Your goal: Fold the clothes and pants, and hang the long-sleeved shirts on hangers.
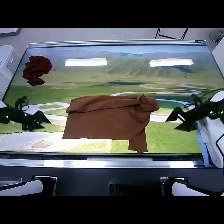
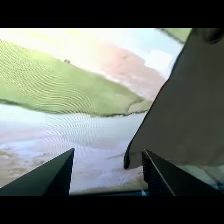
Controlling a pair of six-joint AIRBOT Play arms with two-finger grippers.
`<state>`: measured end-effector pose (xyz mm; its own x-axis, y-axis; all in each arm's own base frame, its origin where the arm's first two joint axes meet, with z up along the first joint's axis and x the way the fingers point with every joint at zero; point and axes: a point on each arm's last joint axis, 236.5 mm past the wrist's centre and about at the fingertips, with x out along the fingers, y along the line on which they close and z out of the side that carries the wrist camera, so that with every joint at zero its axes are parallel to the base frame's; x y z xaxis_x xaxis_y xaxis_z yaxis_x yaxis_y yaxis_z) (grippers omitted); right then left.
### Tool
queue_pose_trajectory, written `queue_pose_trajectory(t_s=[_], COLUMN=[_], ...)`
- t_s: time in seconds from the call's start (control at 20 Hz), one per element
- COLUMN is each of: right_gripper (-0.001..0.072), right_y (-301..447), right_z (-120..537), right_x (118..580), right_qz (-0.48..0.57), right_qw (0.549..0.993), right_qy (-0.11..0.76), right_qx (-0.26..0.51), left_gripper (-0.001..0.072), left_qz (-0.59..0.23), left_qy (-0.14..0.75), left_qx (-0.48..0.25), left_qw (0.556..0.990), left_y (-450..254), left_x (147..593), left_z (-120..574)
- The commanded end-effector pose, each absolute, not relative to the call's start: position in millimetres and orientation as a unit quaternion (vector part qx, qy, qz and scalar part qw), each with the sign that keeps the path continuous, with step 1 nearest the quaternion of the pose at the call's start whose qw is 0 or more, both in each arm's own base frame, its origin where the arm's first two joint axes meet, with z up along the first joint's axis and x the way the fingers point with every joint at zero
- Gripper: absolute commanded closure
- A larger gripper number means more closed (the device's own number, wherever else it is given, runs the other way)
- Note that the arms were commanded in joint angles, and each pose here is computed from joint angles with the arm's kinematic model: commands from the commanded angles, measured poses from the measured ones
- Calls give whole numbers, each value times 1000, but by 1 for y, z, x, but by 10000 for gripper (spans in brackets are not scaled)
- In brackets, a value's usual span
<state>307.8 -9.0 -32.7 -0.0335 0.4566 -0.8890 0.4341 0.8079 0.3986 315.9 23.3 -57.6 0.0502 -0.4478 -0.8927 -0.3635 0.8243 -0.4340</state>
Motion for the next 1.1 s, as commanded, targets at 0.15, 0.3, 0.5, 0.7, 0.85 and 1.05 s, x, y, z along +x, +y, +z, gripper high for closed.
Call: queue_pose_trajectory(t_s=[0.15,0.3,0.5,0.7,0.85,1.05], right_gripper=[76,73,3,-1,149,667], right_y=[51,66,82,121,158,165], right_z=[-64,-67,-77,-100,-103,-90], right_x=[252,254,262,263,260,252], right_qz=[68,83,85,103,129,152], right_qw=[545,554,574,574,558,544], right_qy=[781,783,775,778,780,792], right_qx=[296,271,251,235,253,233], left_gripper=[269,276,558,685,685,685], left_qz=[-113,-129,-137,-144,-147,-161], left_qy=[666,676,672,655,647,605], left_qx=[-397,-394,-385,-402,-397,-380], left_qw=[622,609,618,623,634,681], left_y=[-39,-57,-77,-85,-84,-79], left_x=[283,280,289,300,303,326], left_z=[-97,-103,-107,-99,-92,-55])
